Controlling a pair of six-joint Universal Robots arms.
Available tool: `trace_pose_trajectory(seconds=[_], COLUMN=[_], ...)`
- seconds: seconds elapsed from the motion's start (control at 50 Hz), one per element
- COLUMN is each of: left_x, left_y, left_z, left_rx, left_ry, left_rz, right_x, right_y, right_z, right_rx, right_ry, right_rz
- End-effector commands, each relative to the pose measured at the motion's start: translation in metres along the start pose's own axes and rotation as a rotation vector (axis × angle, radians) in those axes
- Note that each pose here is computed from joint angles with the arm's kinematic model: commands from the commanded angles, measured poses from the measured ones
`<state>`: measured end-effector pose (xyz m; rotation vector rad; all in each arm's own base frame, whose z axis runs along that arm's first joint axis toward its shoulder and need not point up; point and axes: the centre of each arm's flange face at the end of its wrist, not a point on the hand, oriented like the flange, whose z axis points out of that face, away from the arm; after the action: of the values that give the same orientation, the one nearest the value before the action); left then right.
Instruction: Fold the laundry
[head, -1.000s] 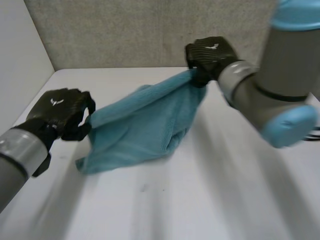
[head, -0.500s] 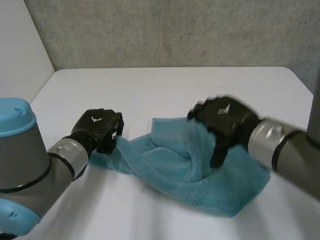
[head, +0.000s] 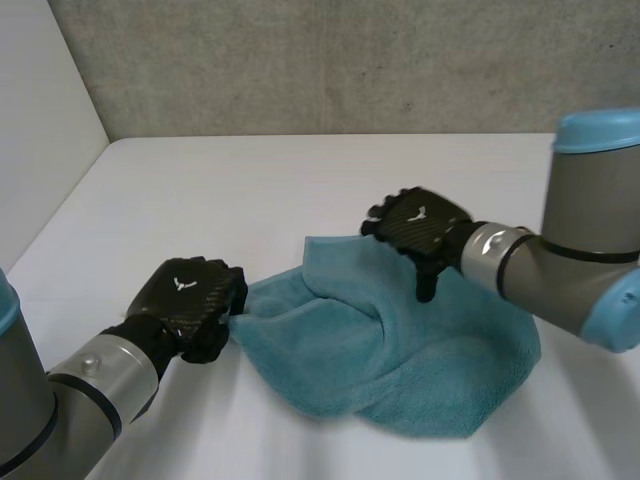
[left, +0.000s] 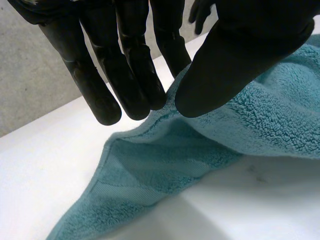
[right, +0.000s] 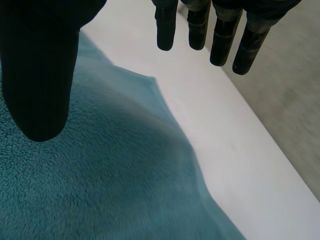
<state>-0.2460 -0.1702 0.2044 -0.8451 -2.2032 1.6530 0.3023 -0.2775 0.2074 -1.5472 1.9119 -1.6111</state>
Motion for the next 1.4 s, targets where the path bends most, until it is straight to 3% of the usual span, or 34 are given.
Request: trace_pose_trajectory(seconds=[0.02, 0.16, 0.22, 0.26, 0.34, 0.36, 0.42, 0.5, 0.58, 0.72, 0.8, 0.82, 0.98, 1.1, 1.28, 1.4], left_x=[0.000, -0.002, -0.006, -0.009, -0.021, -0.030, -0.048, -0.071, -0.065, -0.031, -0.013, -0.004, 0.015, 0.021, 0.021, 0.021], left_y=[0.008, 0.018, 0.014, 0.005, -0.043, -0.075, -0.127, -0.200, -0.213, -0.149, -0.098, -0.059, 0.019, 0.024, 0.021, 0.023], left_z=[0.003, 0.031, 0.055, 0.068, 0.094, 0.101, 0.106, 0.091, 0.074, 0.075, 0.075, 0.071, 0.054, 0.050, 0.050, 0.050], left_rx=[-0.029, -0.035, 0.005, 0.042, 0.194, 0.291, 0.454, 0.724, 0.797, 0.614, 0.461, 0.350, 0.118, 0.100, 0.112, 0.104], left_ry=[0.002, 0.002, -0.007, -0.022, -0.083, -0.141, -0.273, -0.463, -0.465, -0.336, -0.264, -0.223, -0.130, -0.109, -0.109, -0.108], left_rz=[-0.006, -0.006, 0.028, 0.077, 0.253, 0.313, 0.347, 0.291, 0.274, 0.257, 0.267, 0.273, 0.286, 0.292, 0.291, 0.291], right_x=[-0.038, -0.054, -0.039, -0.011, 0.047, 0.057, 0.093, 0.105, 0.095, 0.058, 0.041, 0.036, -0.034, -0.044, 0.013, 0.037], right_y=[0.002, 0.011, 0.000, -0.023, -0.072, -0.079, -0.120, -0.154, -0.138, -0.085, -0.049, -0.040, 0.038, 0.037, 0.001, -0.019], right_z=[0.029, 0.045, 0.055, 0.061, 0.061, 0.059, 0.031, -0.013, -0.027, -0.042, -0.046, -0.047, -0.068, -0.086, -0.083, -0.078], right_rx=[0.007, -0.055, -0.035, 0.015, 0.177, 0.213, 0.392, 0.545, 0.523, 0.396, 0.289, 0.256, -0.105, -0.271, -0.082, 0.014], right_ry=[-0.157, -0.233, -0.160, -0.002, 0.355, 0.415, 0.616, 0.695, 0.663, 0.572, 0.521, 0.503, 0.237, 0.083, 0.293, 0.311], right_rz=[-0.108, -0.138, -0.179, -0.205, -0.123, -0.091, 0.011, 0.090, 0.087, 0.099, 0.101, 0.100, 0.030, 0.027, 0.176, 0.173])
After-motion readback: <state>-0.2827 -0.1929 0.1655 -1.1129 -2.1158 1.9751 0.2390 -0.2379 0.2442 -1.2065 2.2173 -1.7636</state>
